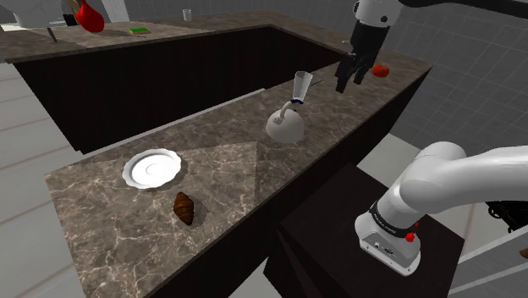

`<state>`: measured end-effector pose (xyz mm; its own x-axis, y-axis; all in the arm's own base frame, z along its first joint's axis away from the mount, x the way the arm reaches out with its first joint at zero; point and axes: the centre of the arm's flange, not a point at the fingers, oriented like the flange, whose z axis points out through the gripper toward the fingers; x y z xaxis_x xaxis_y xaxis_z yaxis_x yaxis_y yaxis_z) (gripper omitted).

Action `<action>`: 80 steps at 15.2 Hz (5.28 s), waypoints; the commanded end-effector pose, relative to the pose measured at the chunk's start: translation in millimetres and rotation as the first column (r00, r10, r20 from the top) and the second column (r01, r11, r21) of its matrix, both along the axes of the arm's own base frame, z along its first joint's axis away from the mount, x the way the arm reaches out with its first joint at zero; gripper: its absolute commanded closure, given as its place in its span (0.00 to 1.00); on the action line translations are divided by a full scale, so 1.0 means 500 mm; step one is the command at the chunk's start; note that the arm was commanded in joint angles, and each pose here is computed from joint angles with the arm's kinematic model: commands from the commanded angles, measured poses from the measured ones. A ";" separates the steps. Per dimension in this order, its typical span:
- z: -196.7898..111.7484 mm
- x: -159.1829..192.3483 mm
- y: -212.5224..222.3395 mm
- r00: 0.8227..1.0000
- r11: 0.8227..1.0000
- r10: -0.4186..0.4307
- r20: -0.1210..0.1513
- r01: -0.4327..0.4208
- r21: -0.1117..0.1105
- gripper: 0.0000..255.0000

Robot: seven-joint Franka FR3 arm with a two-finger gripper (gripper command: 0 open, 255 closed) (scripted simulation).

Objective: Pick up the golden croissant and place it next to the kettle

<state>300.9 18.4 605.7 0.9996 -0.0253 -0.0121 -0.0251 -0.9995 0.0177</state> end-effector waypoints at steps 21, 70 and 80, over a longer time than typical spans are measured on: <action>-0.314 0.144 0.392 0.999 0.999 0.040 0.030 -0.041 0.013 0.00; -0.793 0.328 0.926 0.993 0.995 0.092 0.071 -0.095 0.029 1.00; -0.720 0.328 0.926 0.993 0.995 0.092 0.071 -0.095 0.029 1.00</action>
<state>465.4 481.3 239.8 0.9960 0.0675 0.0585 0.0683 -0.9976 -0.0127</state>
